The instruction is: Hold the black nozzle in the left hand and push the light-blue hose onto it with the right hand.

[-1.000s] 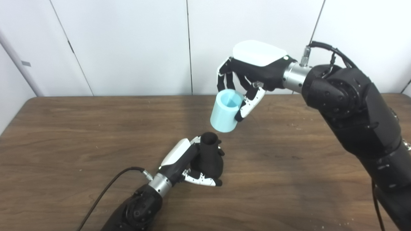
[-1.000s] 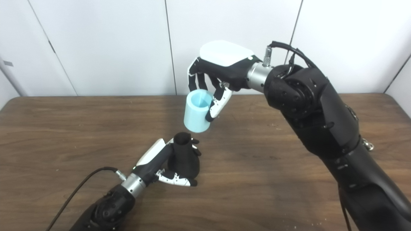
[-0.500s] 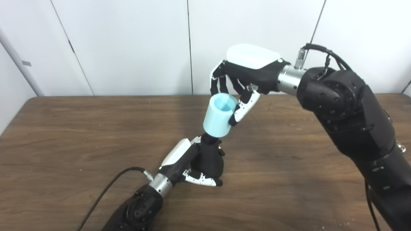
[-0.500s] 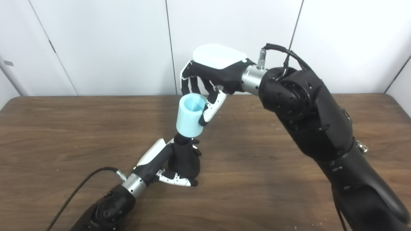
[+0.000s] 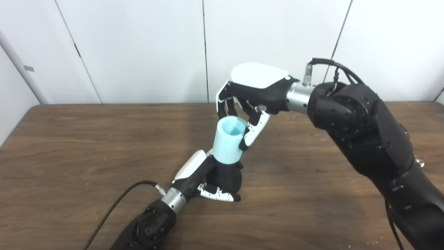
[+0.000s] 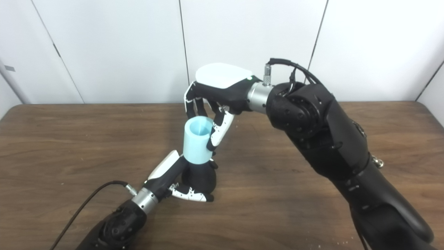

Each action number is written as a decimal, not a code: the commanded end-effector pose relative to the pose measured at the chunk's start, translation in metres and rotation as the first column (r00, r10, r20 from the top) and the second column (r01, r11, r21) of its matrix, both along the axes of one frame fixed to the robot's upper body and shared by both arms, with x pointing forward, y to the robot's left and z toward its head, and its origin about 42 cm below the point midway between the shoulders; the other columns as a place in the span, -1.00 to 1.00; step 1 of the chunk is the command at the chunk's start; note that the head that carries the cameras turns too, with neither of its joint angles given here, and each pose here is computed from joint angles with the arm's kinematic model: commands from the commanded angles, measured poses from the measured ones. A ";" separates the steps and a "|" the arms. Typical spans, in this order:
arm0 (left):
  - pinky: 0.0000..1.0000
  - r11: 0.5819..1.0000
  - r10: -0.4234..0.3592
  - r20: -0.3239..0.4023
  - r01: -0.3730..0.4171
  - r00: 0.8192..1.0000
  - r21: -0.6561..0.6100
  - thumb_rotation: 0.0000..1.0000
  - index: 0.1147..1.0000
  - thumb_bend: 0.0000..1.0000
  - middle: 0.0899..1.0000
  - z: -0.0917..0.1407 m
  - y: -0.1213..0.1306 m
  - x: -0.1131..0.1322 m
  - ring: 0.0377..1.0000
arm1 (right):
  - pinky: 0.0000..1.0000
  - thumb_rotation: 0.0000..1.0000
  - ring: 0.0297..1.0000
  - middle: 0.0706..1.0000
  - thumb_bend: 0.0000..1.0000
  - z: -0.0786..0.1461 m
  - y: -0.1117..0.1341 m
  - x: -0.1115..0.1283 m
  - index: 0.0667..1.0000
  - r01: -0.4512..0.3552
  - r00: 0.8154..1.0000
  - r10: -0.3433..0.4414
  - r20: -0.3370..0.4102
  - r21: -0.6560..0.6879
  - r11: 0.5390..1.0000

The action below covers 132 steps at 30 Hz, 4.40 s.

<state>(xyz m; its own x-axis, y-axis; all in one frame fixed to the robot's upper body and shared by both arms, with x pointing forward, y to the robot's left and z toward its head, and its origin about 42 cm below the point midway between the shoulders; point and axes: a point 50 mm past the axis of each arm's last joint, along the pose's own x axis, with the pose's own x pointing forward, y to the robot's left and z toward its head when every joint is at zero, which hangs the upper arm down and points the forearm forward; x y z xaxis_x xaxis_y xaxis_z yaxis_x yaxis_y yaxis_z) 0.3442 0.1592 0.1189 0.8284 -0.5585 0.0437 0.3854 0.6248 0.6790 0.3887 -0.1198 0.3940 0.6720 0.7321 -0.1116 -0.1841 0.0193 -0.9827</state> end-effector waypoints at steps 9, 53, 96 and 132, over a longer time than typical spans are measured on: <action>1.00 0.996 0.019 -0.203 0.000 0.979 0.094 -0.82 -0.16 -0.02 0.65 -0.055 0.002 -0.035 0.93 | -0.64 -1.00 -0.53 -0.14 0.06 0.018 0.008 -0.005 -0.11 -0.011 0.998 0.012 0.054 -0.012 1.000; 1.00 0.996 0.020 -0.207 -0.001 0.978 0.092 -0.82 -0.16 -0.02 0.65 -0.055 0.005 -0.037 0.93 | -0.07 -0.68 0.11 0.24 0.04 -0.008 0.007 -0.008 -0.08 -0.014 0.995 0.020 0.096 -0.060 0.998; 1.00 0.994 0.010 -0.207 0.012 0.978 0.105 -0.82 -0.16 -0.02 0.65 -0.052 0.007 -0.035 0.93 | 0.77 -0.41 0.82 0.81 0.69 -0.062 -0.028 -0.032 0.66 -0.355 0.838 0.209 0.503 0.214 0.910; 1.00 0.995 0.007 -0.215 0.013 0.976 0.095 -0.82 -0.16 -0.02 0.63 -0.049 0.008 -0.036 0.93 | 0.82 -0.36 0.87 0.85 0.42 -0.149 -0.039 -0.041 0.84 -0.294 0.944 0.272 0.184 0.103 0.950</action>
